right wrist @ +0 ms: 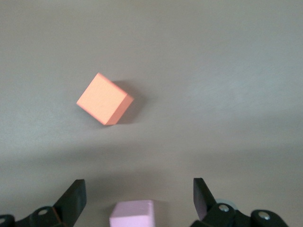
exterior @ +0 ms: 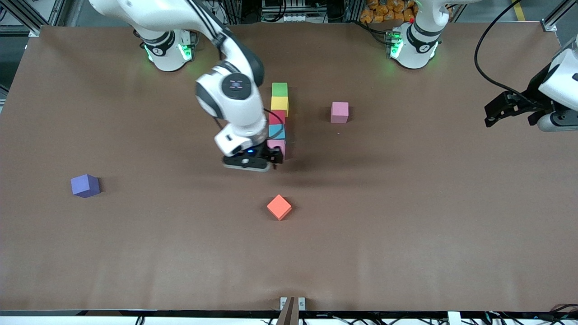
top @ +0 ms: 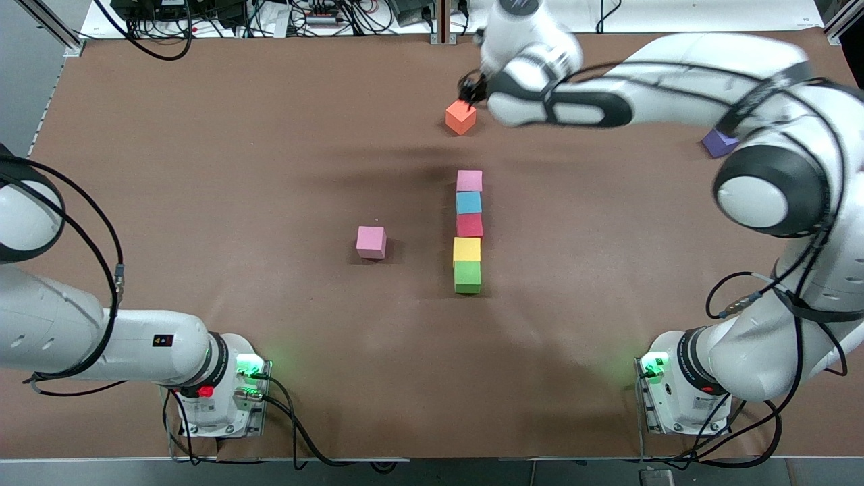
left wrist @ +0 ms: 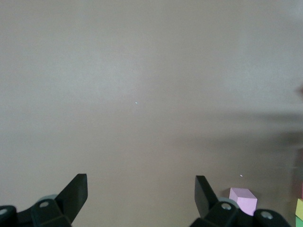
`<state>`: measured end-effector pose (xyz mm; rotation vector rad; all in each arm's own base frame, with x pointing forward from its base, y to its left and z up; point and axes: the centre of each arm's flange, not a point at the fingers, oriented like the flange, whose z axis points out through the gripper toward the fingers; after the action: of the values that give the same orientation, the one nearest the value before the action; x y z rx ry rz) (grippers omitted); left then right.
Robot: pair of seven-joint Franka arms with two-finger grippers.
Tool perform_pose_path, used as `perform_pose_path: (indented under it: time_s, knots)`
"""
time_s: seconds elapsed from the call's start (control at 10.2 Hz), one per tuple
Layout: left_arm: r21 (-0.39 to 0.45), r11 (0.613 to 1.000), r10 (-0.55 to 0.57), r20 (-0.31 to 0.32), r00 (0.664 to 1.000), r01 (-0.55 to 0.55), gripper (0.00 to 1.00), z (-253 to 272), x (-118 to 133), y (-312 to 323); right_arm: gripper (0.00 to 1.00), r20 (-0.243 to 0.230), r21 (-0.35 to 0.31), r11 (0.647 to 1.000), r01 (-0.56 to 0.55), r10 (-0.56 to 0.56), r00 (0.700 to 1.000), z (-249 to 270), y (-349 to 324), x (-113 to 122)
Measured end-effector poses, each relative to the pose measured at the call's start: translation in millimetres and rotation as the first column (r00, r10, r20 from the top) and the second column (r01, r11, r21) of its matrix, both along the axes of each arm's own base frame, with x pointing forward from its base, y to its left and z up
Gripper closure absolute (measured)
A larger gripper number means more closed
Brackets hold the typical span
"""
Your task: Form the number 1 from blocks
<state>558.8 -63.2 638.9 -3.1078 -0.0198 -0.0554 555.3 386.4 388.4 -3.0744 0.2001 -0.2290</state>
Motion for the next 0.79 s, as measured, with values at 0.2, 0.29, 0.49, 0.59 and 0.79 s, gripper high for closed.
perform_pose_path:
  time_s: [0.2, 0.29, 0.49, 0.59, 0.79]
  knots:
    - [0.0, 1.0, -0.005, -0.004, 1.0, 0.005, 0.0, -1, 2, -3, 0.0, -0.021, -0.032, 0.999, -0.011, 0.01, 1.0, 56, -62, 14]
    - [0.0, 1.0, -0.009, -0.006, 1.0, 0.009, 0.0, -2, 2, -5, 0.0, -0.031, -0.056, 0.998, -0.016, 0.015, 0.999, 81, -91, 17]
    - [0.0, 1.0, -0.027, -0.01, 1.0, 0.027, 0.0, -3, 1, -14, 0.0, -0.072, -0.096, 0.995, -0.023, 0.016, 0.997, 129, -161, 16]
    - [0.0, 0.999, -0.035, -0.011, 0.999, 0.035, 0.0, -4, 1, -19, 0.0, -0.1, -0.09, 0.995, -0.048, 0.039, 0.994, 149, -204, 15]
    - [0.0, 0.999, -0.04, -0.015, 0.999, 0.04, 0.0, -5, 1, -22, 0.0, -0.113, -0.078, 0.995, -0.064, 0.054, 0.992, 183, -300, 13]
